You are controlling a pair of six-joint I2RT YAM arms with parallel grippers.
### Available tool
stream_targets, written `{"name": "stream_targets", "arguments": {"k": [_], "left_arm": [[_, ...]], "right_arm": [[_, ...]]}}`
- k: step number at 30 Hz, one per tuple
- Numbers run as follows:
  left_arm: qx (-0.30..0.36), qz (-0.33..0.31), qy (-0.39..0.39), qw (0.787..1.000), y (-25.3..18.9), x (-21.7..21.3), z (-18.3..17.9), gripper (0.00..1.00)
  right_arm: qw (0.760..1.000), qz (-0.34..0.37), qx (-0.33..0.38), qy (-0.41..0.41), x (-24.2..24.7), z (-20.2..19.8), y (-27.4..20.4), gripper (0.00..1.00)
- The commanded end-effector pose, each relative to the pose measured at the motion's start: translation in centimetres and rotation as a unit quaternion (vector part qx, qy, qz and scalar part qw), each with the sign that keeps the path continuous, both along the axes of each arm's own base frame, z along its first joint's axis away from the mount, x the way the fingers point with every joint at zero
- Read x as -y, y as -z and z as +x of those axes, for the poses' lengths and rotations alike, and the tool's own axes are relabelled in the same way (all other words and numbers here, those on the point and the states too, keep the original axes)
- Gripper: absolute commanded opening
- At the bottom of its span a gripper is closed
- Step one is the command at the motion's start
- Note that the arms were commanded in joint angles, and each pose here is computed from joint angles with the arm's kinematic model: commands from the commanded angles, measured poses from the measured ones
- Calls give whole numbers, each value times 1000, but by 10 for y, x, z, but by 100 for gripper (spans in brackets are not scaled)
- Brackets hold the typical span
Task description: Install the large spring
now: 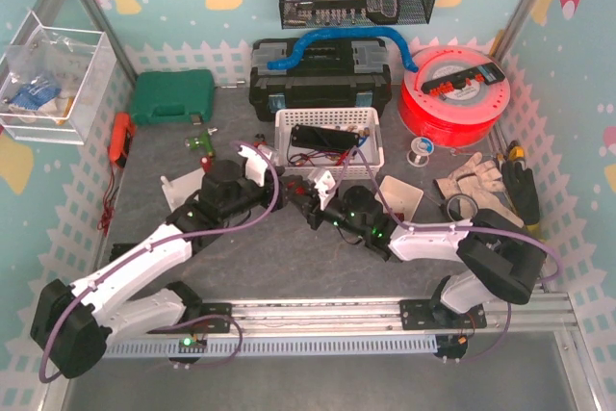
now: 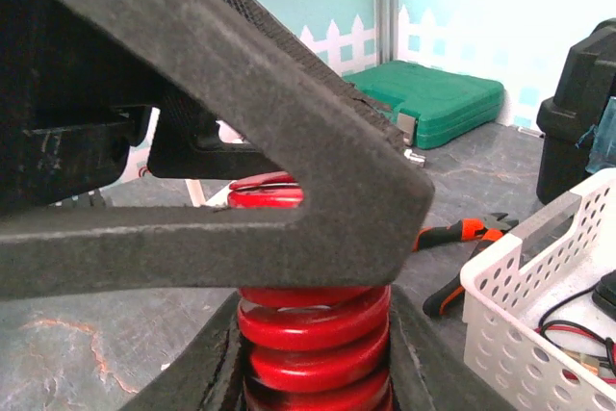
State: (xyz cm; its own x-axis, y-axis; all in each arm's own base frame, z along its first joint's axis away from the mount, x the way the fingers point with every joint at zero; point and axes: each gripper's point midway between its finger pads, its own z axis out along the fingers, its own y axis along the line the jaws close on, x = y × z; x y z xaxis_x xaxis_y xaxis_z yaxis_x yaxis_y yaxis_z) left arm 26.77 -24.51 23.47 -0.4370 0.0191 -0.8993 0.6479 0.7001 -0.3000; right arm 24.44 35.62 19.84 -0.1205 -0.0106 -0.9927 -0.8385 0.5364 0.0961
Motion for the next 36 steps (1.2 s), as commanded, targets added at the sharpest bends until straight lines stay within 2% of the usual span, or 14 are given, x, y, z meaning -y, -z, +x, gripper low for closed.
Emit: {"name": "stream_targets", "arguments": {"k": [1, 5, 8, 9, 10, 13, 15, 22, 36], "left_arm": [[0, -1, 7, 1000, -10, 5, 1, 58], [-1, -17, 40, 999, -18, 13, -7, 48], [0, -27, 63, 998, -24, 18, -14, 29], [-1, -28, 66, 997, -24, 19, -16, 26], [-4, -27, 64, 998, -23, 18, -16, 27], [-25, -14, 45, 999, -14, 14, -12, 40], [-43, -6, 35, 998, -7, 12, -10, 43], [-70, -25, 37, 997, -9, 17, -10, 48], [-99, -38, 64, 992, -4, 27, -17, 48]], "right_arm": [[999, 37, 34, 10, 6, -1, -25, 0], [998, 29, 47, 4, 8, -5, -21, 0], [999, 24, 47, 7, 9, -4, -18, 0], [999, 25, 47, 11, 10, -3, -19, 0], [999, 24, 48, 12, 10, -3, -19, 0], [998, 25, 50, 12, 12, -4, -20, 0], [998, 25, 52, 21, 16, -3, -20, 0], [996, 23, 84, 27, 24, -6, -29, 0], [995, 24, 89, 31, 25, -5, -31, 0]]}}
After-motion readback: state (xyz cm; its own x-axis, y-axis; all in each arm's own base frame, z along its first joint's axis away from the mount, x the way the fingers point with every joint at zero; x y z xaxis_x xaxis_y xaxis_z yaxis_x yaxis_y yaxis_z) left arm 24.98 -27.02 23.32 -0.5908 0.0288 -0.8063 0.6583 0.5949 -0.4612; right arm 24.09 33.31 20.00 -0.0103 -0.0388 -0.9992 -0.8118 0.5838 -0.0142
